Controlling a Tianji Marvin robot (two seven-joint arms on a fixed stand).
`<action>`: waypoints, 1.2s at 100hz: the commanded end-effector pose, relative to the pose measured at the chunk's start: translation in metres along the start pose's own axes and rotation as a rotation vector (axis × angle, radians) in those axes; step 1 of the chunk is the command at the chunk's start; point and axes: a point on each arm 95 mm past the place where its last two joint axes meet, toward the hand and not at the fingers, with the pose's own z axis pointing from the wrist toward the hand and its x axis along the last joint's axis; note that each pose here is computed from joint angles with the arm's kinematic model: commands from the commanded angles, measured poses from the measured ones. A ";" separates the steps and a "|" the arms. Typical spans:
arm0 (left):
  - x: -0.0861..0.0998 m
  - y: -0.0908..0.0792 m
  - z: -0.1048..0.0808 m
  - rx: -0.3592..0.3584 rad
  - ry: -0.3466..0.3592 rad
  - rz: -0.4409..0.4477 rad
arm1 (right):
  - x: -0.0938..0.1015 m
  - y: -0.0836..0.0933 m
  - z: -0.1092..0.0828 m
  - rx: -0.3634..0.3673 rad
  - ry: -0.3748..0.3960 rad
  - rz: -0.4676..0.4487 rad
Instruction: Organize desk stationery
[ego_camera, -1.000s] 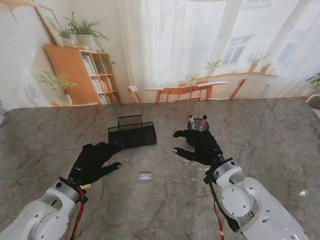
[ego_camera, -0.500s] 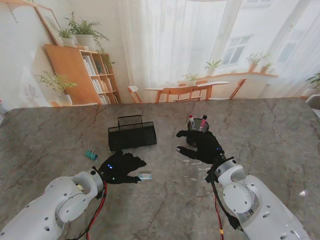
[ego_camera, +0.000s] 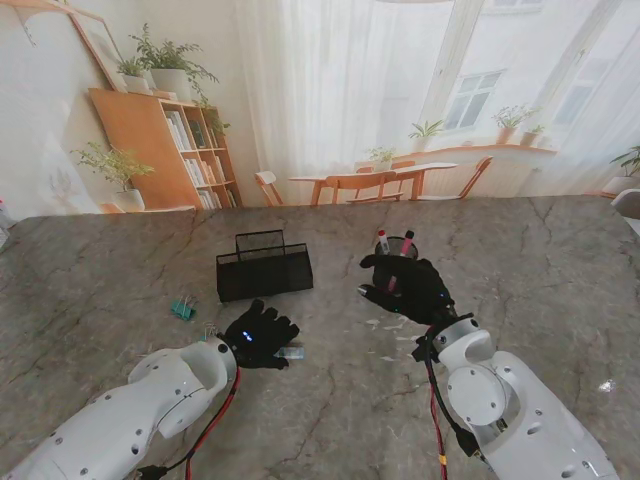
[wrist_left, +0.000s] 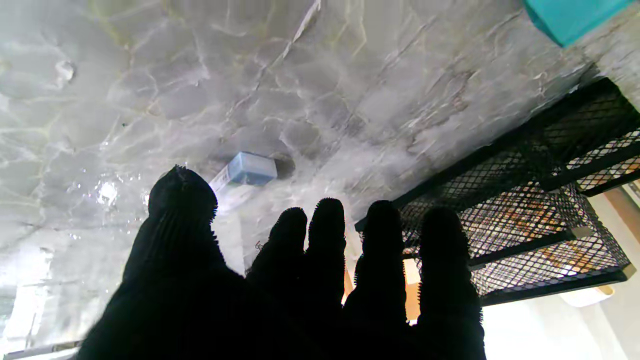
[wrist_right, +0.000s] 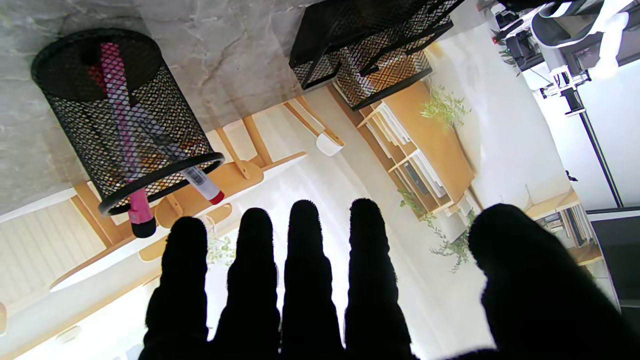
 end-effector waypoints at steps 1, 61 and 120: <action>0.004 0.007 0.002 -0.019 0.003 -0.011 | -0.001 -0.003 -0.001 0.012 -0.008 0.008; 0.017 0.025 0.009 -0.029 0.026 -0.031 | -0.004 -0.002 -0.001 -0.023 -0.038 0.021; 0.024 0.028 0.008 -0.038 0.028 -0.084 | -0.008 0.000 -0.004 -0.048 -0.055 0.012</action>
